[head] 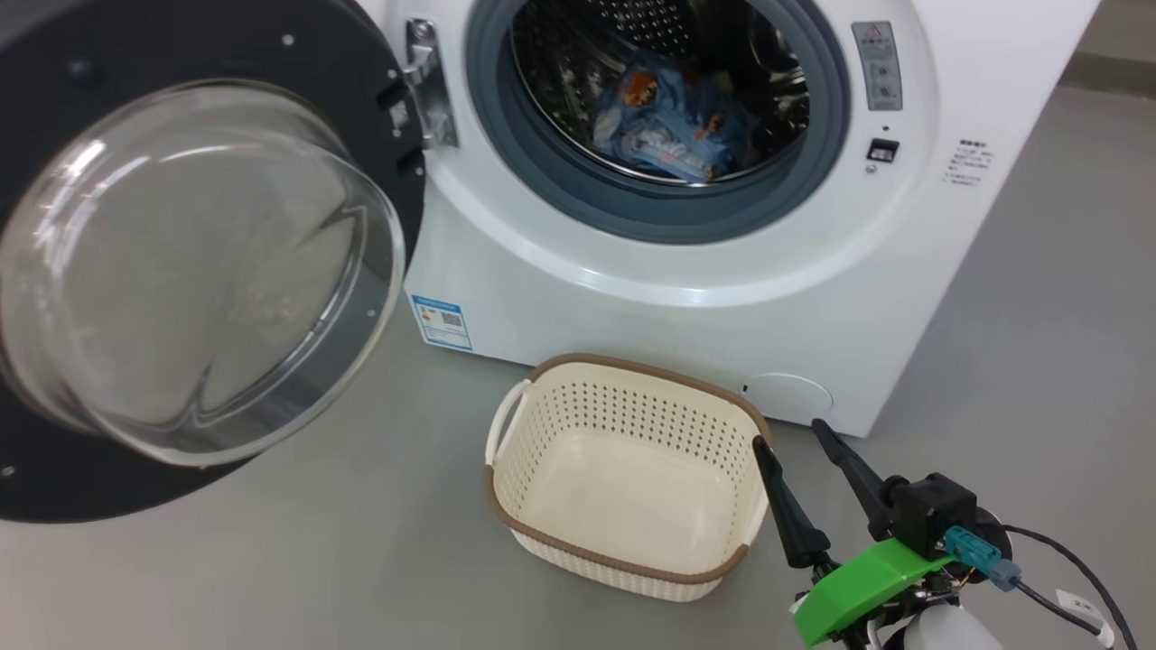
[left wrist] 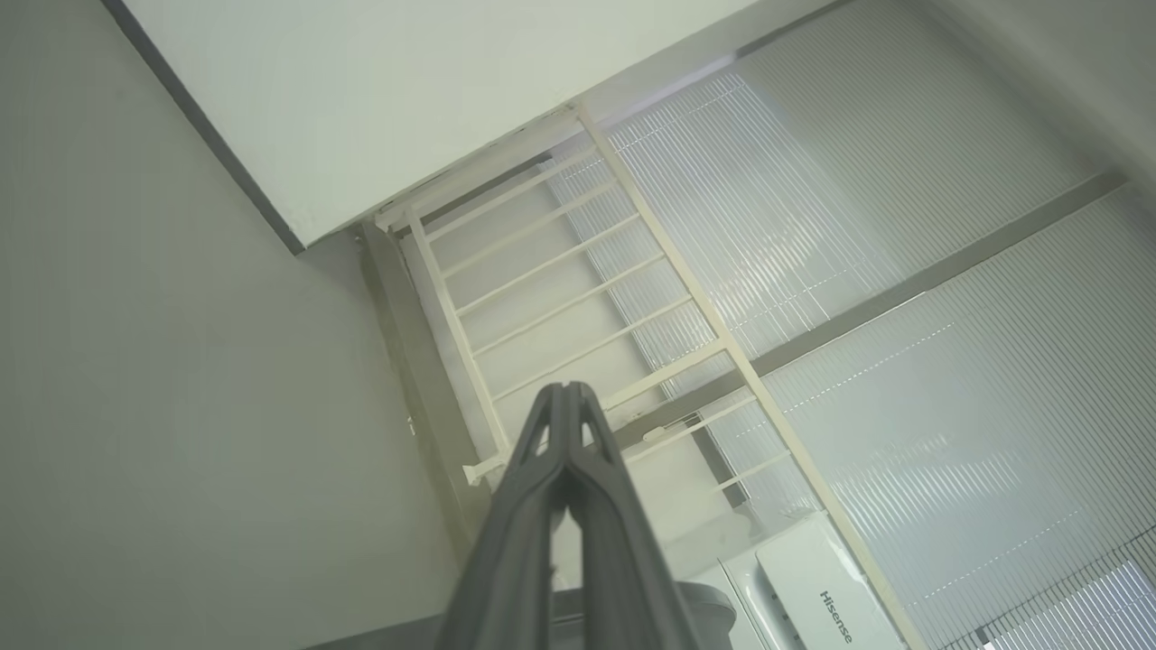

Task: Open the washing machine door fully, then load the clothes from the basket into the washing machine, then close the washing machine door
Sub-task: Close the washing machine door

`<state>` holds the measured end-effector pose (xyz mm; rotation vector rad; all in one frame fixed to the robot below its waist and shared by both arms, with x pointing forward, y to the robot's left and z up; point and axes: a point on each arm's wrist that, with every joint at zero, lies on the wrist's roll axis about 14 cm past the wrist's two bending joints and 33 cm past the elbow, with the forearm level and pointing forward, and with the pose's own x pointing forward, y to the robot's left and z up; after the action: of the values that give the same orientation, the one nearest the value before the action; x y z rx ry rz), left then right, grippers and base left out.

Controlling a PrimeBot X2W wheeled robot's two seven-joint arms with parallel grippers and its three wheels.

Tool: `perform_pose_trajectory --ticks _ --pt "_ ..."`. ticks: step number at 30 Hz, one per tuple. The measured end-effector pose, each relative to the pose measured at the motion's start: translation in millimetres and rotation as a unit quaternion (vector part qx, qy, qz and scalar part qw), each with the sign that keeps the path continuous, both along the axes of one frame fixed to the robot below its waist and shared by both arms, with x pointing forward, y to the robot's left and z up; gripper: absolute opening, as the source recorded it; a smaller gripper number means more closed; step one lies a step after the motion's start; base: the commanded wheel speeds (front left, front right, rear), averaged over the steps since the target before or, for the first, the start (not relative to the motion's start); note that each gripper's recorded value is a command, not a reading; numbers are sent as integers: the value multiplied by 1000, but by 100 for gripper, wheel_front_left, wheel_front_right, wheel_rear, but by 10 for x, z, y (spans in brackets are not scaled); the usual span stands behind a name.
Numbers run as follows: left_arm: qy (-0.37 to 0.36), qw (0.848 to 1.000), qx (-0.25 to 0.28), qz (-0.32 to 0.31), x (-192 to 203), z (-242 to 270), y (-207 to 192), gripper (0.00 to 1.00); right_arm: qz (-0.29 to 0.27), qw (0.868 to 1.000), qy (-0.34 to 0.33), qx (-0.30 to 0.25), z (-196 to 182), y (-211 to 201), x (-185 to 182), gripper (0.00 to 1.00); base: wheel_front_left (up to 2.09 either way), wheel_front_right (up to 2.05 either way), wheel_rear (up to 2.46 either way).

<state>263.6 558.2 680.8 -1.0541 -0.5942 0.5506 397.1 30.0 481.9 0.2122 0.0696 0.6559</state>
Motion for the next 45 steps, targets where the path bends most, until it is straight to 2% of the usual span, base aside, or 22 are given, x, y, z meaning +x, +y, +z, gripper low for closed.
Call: perform_pose_trajectory --ticks 9,24,38,41,45 --pt "37 997 -67 5 188 -353 164 0 -19 1000 9 -23 -177 -153 108 100 0 0 0" --pt "92 983 -152 -33 415 -948 68 0 -39 998 18 -36 -308 -300 190 100 0 0 0" --pt "158 968 -162 -111 510 -1197 -158 0 -51 998 13 -39 -277 -387 193 100 0 0 0" --pt "217 956 -132 -143 455 -1254 -220 0 -53 998 9 -39 -245 -397 186 100 0 0 0" --pt "228 948 -130 -179 419 -1272 -320 0 -56 998 3 -37 -187 -410 175 100 0 0 0"
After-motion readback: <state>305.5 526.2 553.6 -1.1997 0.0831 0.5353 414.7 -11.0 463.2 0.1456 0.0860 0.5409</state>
